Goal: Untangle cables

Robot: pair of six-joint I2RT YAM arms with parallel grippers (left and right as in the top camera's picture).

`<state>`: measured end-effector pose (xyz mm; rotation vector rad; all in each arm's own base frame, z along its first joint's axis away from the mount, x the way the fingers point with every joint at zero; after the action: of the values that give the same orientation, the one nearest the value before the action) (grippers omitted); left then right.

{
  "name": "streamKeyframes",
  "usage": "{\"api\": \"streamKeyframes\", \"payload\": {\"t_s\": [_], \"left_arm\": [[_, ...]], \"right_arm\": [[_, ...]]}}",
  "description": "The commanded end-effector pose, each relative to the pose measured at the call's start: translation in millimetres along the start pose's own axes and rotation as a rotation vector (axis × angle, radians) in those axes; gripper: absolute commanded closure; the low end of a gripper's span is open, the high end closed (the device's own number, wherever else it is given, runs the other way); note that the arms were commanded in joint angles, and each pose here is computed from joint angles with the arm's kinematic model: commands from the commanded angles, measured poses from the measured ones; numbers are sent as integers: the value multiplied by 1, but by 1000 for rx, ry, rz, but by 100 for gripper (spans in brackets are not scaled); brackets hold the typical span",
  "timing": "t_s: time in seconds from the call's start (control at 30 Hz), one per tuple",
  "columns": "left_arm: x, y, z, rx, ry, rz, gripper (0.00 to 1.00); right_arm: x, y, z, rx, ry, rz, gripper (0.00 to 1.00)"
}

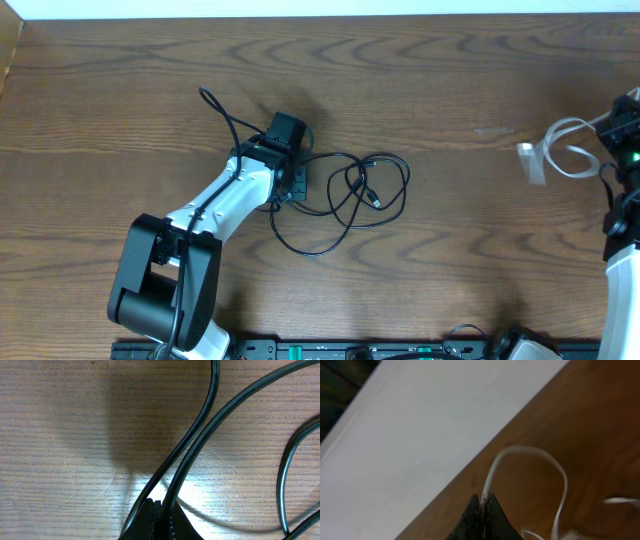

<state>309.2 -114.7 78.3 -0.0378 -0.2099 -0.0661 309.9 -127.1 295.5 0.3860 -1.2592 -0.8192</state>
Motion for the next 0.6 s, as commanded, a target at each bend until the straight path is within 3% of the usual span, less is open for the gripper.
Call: {"api": "streamKeyframes", "payload": {"t_s": [0.0,0.27,0.57], "left_arm": [[1,-1,6,-17,-12,15,92],[-4,-30,10,-275,46,8,92],[-6,-33,11,-301,62,8,92]], "right_arm": [[7,-2,7,-14,-17,29,99],[-12,-9,5,-24,101,68,99],[-20,-52,4,-318,113,183,99]]}}
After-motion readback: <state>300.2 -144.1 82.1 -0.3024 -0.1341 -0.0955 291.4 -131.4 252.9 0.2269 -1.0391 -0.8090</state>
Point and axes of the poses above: each gripper's point midway between its finger pads, its own z axis back along the fingers, its own y axis along the line the jaws close on, x = y × z, the point moved 6 cm from there along z, back along the fingers, and after that the axes turned 2 degrees about -z, right-handed, at the moved point
